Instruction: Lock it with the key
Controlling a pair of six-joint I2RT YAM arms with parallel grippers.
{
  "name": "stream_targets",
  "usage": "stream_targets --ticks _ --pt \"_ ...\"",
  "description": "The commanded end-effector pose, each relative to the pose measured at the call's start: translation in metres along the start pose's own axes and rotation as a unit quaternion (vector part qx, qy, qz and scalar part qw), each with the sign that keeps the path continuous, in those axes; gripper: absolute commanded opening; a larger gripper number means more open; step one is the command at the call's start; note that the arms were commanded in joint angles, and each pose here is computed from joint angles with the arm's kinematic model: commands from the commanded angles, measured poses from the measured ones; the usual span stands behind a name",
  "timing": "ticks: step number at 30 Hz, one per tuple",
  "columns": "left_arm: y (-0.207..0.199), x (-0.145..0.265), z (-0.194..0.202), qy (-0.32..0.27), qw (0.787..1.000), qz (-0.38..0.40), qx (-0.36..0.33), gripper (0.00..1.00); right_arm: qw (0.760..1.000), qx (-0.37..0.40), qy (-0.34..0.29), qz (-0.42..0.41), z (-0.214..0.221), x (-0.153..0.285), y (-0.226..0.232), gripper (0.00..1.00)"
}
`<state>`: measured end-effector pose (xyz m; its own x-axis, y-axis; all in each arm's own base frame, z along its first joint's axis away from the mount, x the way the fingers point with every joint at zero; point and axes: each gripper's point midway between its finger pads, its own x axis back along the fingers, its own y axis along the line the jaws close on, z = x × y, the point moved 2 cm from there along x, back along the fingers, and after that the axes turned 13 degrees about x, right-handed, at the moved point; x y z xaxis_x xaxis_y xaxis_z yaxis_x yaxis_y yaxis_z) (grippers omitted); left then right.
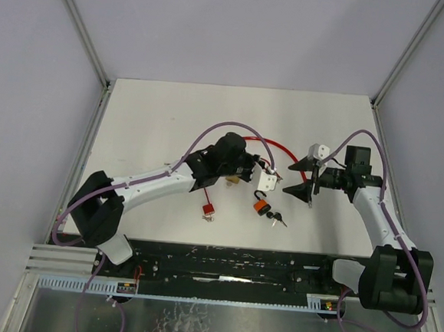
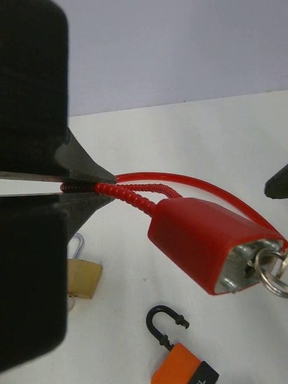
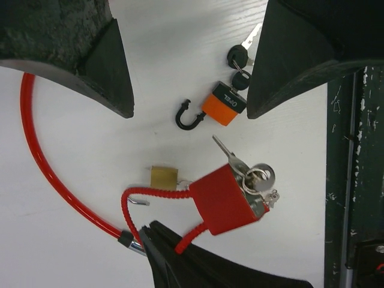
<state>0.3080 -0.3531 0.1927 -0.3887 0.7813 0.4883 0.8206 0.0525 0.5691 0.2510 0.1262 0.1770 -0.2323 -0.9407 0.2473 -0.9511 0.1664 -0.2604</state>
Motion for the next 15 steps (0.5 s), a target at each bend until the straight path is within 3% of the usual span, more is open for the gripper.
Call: stream_targets --ticks 1,8,15 --pt "0.015 0.002 -0.022 -0.046 0.998 -0.036 -0.035 0.0 0.998 0.016 -0.046 -0.028 -0.021 -0.011 0.003 0.8" --pt "0.012 0.003 -0.029 -0.058 0.996 -0.043 -0.047 0.0 0.997 0.018 -0.054 -0.057 -0.024 -0.02 0.014 0.71" --pt "0.016 0.0 -0.024 -0.046 0.996 -0.06 -0.049 0.0 0.996 0.018 -0.053 -0.068 -0.025 -0.022 0.017 0.49"
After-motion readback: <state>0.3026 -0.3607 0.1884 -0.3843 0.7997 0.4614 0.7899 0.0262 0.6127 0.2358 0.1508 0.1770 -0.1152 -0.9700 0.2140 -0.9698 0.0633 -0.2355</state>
